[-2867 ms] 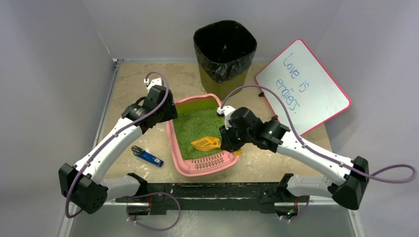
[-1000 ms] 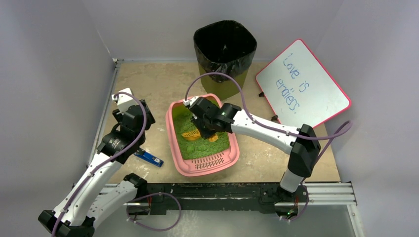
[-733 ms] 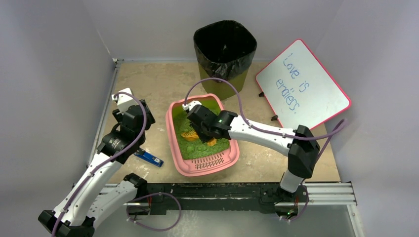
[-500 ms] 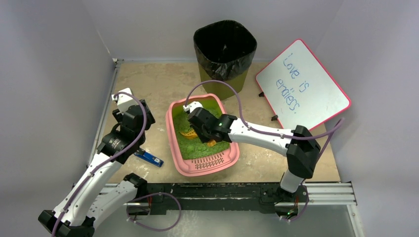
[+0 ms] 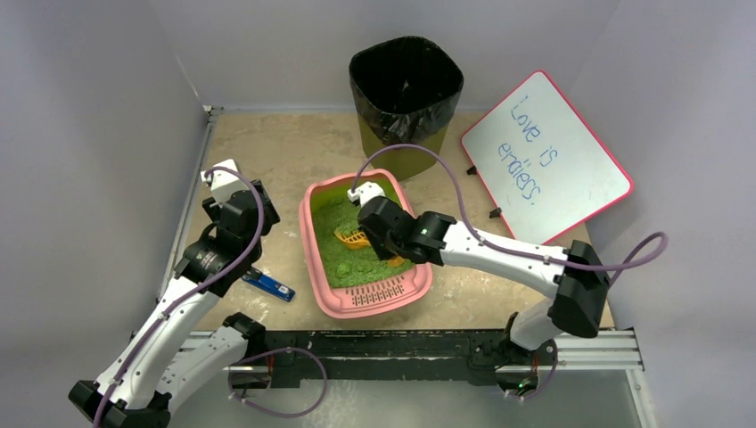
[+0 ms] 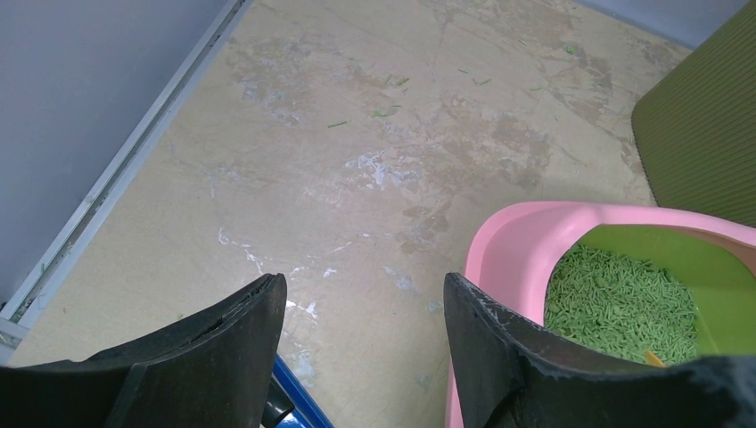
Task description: Clean the litter box
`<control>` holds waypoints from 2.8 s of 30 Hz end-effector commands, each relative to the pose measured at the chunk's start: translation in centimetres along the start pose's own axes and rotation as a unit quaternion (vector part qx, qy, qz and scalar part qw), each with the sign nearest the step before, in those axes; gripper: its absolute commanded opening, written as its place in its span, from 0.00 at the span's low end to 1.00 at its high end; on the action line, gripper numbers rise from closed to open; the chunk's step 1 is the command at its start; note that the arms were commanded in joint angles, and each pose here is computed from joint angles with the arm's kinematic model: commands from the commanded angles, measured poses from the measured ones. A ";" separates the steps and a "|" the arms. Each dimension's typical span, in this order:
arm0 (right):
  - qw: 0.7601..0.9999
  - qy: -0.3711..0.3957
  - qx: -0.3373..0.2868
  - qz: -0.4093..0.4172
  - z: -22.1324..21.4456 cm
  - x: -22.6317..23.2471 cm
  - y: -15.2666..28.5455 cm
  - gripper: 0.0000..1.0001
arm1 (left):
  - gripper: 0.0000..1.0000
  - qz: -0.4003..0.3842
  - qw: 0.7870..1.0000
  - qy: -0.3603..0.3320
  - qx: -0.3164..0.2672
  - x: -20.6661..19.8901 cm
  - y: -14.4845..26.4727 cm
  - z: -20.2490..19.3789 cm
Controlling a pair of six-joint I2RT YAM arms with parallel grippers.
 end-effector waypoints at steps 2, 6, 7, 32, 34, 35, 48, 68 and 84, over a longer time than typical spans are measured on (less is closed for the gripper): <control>0.999 -0.002 -0.051 0.010 1.3 -0.7 2.8 0.00 | 0.65 0.000 1.000 0.014 -0.017 0.0 0.0 0.7; 0.997 0.003 -0.078 0.005 2.2 -0.9 3.2 0.00 | 0.65 -0.001 1.000 0.016 -0.018 0.0 0.0 0.7; 0.997 0.006 -0.080 0.003 2.4 -0.9 3.1 0.00 | 0.65 -0.001 1.000 0.015 -0.017 0.0 0.0 0.7; 0.998 0.031 -0.009 -0.053 5.0 1.2 -4.3 0.00 | 0.65 -0.005 0.999 0.023 -0.025 0.3 0.4 0.9; 0.998 0.023 -0.012 -0.062 5.4 1.2 -4.6 0.00 | 0.65 -0.006 0.999 0.022 -0.024 0.3 0.4 0.9; 0.997 0.020 -0.011 -0.070 5.4 1.2 -4.9 0.00 | 0.65 -0.006 0.999 0.022 -0.024 0.3 0.4 0.9; 0.988 -0.025 0.012 -0.149 4.8 -1.7 -5.0 0.00 | 0.65 -0.007 0.999 0.026 -0.026 0.3 0.5 1.0; 0.997 0.051 0.022 -0.053 5.6 -0.5 -3.1 0.00 | 0.65 -0.006 0.999 0.029 -0.028 0.4 0.6 1.0; 0.957 0.171 -0.233 0.013 3.1 -5.1 3.4 0.00 | 0.65 -0.015 0.999 0.034 -0.024 0.2 0.6 0.9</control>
Point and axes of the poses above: each gripper's point midway between its finger pads, its own y axis back along the fingers, its own x axis along the line the jaws close on, z = x × y, the point moved 7 cm from there along y, back along the fingers, and after that the axes turned 8 degrees about -y, right-handed, at the moved point
